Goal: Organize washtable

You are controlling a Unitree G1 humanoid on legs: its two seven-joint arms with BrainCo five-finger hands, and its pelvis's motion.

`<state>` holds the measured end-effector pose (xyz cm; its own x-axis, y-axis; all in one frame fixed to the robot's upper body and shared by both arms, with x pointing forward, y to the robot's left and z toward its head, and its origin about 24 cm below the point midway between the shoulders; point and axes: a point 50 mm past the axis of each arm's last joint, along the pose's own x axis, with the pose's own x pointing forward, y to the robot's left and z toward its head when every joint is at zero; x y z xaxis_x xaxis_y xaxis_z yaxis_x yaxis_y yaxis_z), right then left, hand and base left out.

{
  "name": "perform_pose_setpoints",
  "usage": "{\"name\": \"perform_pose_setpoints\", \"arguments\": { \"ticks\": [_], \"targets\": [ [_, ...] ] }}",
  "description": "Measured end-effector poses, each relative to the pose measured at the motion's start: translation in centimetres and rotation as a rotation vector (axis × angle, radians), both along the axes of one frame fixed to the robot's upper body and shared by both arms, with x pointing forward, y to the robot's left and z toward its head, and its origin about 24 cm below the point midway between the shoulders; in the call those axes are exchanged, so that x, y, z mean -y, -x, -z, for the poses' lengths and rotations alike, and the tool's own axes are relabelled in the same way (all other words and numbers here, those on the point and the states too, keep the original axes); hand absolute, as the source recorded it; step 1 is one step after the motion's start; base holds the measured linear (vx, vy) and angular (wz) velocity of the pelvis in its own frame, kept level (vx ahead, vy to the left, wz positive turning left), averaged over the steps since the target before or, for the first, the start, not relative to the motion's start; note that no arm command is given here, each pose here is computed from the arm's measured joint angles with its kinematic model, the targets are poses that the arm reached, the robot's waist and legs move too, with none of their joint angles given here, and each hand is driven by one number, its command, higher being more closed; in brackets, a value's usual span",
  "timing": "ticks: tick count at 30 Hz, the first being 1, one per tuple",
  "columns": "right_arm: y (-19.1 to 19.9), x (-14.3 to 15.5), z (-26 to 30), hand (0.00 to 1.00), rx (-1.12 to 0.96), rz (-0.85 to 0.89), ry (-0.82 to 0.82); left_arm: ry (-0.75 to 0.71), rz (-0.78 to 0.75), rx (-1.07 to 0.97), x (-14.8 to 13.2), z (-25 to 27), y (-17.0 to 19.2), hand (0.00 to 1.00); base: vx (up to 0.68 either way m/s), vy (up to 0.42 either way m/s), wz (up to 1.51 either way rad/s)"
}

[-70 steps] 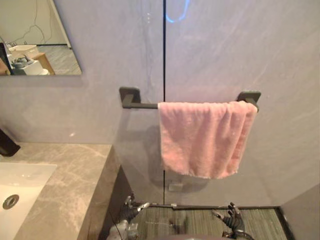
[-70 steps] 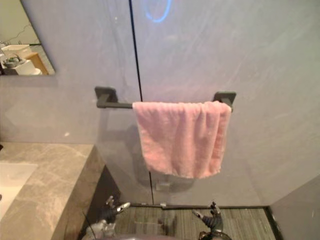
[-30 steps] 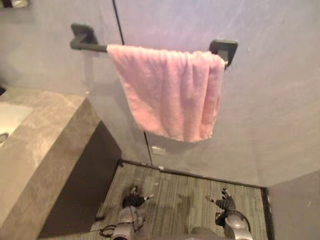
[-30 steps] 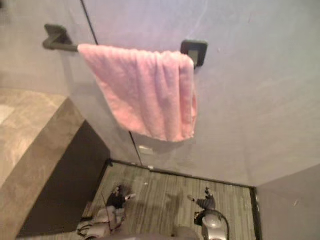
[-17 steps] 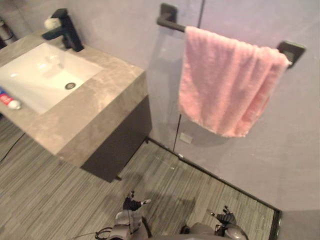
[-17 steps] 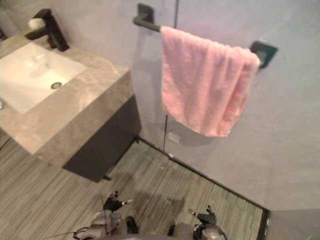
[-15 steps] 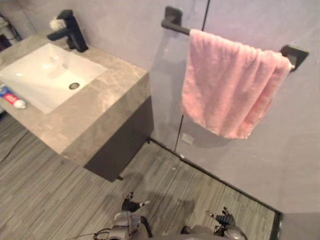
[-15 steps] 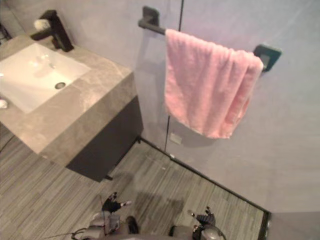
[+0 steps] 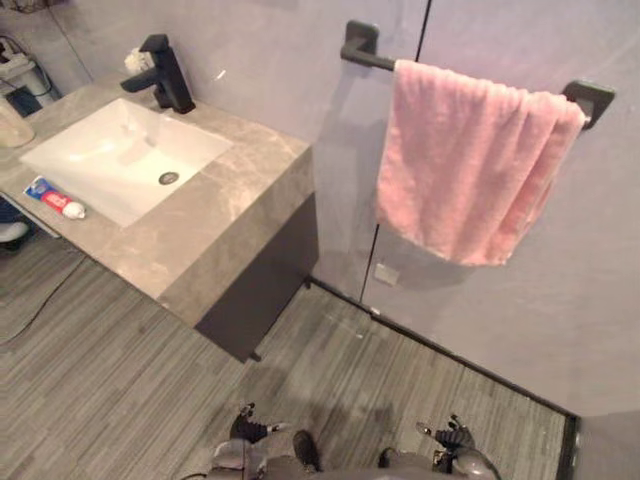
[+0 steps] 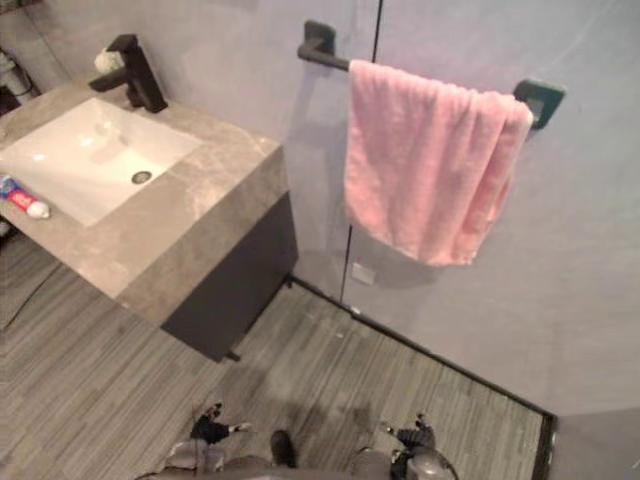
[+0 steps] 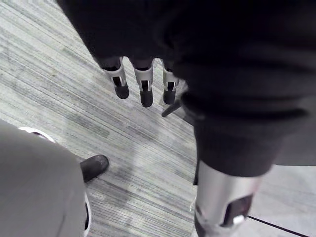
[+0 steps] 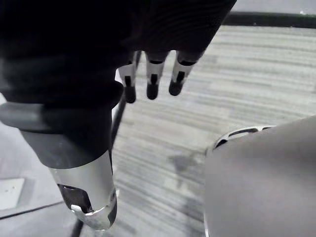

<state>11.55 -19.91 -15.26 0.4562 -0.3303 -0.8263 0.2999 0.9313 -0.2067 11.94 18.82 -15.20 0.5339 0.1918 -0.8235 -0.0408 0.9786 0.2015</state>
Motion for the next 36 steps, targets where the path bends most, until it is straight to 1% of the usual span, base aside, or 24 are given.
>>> {"name": "perform_pose_setpoints", "arguments": {
  "ticks": [6, 10, 12, 16, 18, 20, 21, 22, 23, 24, 26, 30, 36],
  "targets": [
    [-0.3, -0.2, -0.2, 0.0, 0.02, -0.019, 0.002, 0.009, -0.007, -0.01, 0.3, 0.1, 0.1, 0.0, 0.19, 0.046, 0.74],
    [0.2, -2.0, 0.1, 0.0, 0.009, -0.028, -0.044, 0.002, -0.073, -0.004, -0.7, 0.0, 0.4, 0.0, 0.18, -0.102, 0.59],
    [0.0, -2.1, 0.1, 0.0, 0.015, -0.03, -0.049, 0.015, -0.085, 0.009, -0.3, 0.0, 0.2, 0.0, 0.08, -0.152, 0.65],
    [-0.3, -1.3, -0.2, 0.0, 0.035, -0.022, -0.027, 0.065, -0.085, 0.058, 1.5, -0.4, -1.3, 0.0, 0.01, -0.131, 1.01],
    [-0.5, -1.2, -0.3, 0.0, 0.035, -0.019, -0.016, 0.077, -0.084, 0.071, 2.0, -0.5, -1.6, 0.0, -0.08, -0.075, 0.87],
    [-1.5, -1.4, -0.6, 0.0, 0.058, -0.029, -0.02, 0.071, -0.075, 0.09, 2.0, -0.8, -1.9, 0.0, -0.12, -0.075, 0.84],
    [-1.2, -2.1, -0.5, 0.0, 0.059, -0.025, -0.036, 0.05, -0.071, 0.089, 1.3, -0.8, -1.7, 0.0, -0.04, -0.022, 0.87],
    [-1.4, -2.3, -0.6, 0.0, 0.066, -0.022, -0.044, 0.04, -0.056, 0.079, 1.2, -0.7, -1.7, 0.0, -0.03, -0.018, 1.02],
    [-1.5, -2.2, -0.6, 0.0, 0.071, -0.021, -0.041, 0.038, -0.042, 0.064, 1.3, -0.6, -1.4, 0.0, 0.04, -0.016, 1.0],
    [-1.2, -1.5, -0.5, 0.0, 0.061, -0.008, -0.027, 0.049, -0.028, 0.038, 1.9, -0.3, -1.0, 0.0, 0.0, 0.055, 0.89],
    [-0.8, -0.5, -0.5, 0.0, 0.046, 0.016, -0.012, 0.045, 0.008, 0.027, 2.1, -0.2, -1.1, 0.0, -0.03, 0.099, 0.42],
    [0.1, -1.0, 0.1, 0.0, 0.0, 0.025, -0.036, -0.006, 0.07, -0.018, 1.0, 0.2, 0.0, 0.0, -0.09, 0.04, -0.07],
    [0.1, -1.0, 0.3, 0.0, -0.014, 0.022, -0.038, -0.026, 0.084, -0.035, 0.4, 0.2, 0.3, 0.0, -0.13, 0.028, 0.08]
  ]
}}
